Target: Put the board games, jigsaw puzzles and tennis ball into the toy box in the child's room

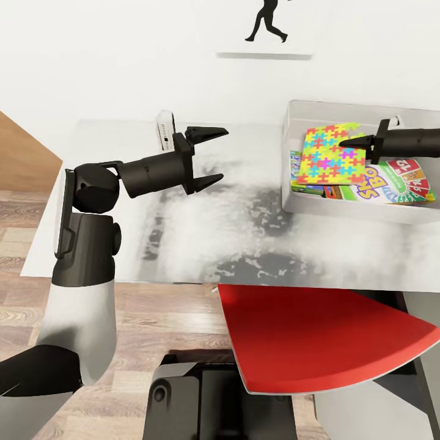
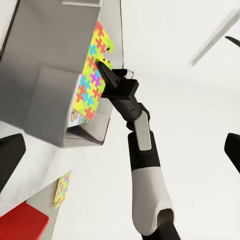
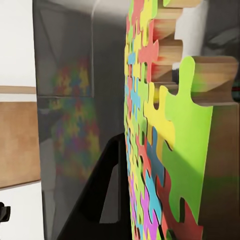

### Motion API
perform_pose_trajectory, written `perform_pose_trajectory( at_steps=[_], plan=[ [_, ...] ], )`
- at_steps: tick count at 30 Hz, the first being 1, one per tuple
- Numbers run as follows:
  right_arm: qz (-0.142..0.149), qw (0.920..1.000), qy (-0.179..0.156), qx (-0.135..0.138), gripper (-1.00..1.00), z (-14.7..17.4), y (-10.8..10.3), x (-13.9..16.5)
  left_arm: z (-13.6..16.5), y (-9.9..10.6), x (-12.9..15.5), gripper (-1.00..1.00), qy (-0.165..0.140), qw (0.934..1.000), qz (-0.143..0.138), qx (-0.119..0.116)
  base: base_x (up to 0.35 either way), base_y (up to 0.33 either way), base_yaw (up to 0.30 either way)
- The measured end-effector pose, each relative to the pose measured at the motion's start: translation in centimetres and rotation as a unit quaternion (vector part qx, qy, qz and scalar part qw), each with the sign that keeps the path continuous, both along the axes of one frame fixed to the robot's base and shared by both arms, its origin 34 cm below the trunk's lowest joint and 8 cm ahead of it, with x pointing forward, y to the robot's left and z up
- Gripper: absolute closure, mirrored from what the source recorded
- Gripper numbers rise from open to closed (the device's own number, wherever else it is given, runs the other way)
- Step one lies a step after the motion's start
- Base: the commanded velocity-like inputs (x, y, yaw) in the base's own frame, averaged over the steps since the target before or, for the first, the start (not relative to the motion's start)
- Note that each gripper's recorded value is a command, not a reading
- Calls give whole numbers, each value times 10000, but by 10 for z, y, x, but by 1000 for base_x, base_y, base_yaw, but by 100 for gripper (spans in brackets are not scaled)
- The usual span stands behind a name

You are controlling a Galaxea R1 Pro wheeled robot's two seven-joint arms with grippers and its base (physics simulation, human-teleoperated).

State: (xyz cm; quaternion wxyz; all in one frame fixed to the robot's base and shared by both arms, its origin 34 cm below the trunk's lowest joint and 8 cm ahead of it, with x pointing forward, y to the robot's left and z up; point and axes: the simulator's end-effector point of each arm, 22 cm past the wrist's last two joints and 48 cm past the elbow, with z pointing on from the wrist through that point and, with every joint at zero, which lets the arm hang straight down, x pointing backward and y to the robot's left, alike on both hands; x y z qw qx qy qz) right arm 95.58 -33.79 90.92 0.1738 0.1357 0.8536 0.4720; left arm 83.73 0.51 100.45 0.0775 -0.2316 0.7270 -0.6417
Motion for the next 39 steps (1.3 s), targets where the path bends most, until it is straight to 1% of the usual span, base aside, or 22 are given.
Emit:
perform_pose_trajectory(
  at_steps=[7,17,31,39],
  plan=[
    [-25,10000,-4,-18,100,1,-4,0,0,0,0,-100,7,10000,-1,0,0,0,0],
    [-35,10000,53,-22,100,-8,-5,-1,-8,0,0,-100,55,10000,-1,11,0,0,0],
    [-159,9997,36,177,100,-14,-7,2,-24,0,-2,-100,162,9999,-9,25,0,0,0],
    [-213,9995,-2,247,100,-14,-14,2,-31,-1,-2,-100,207,9998,-14,28,0,0,0]
  ],
)
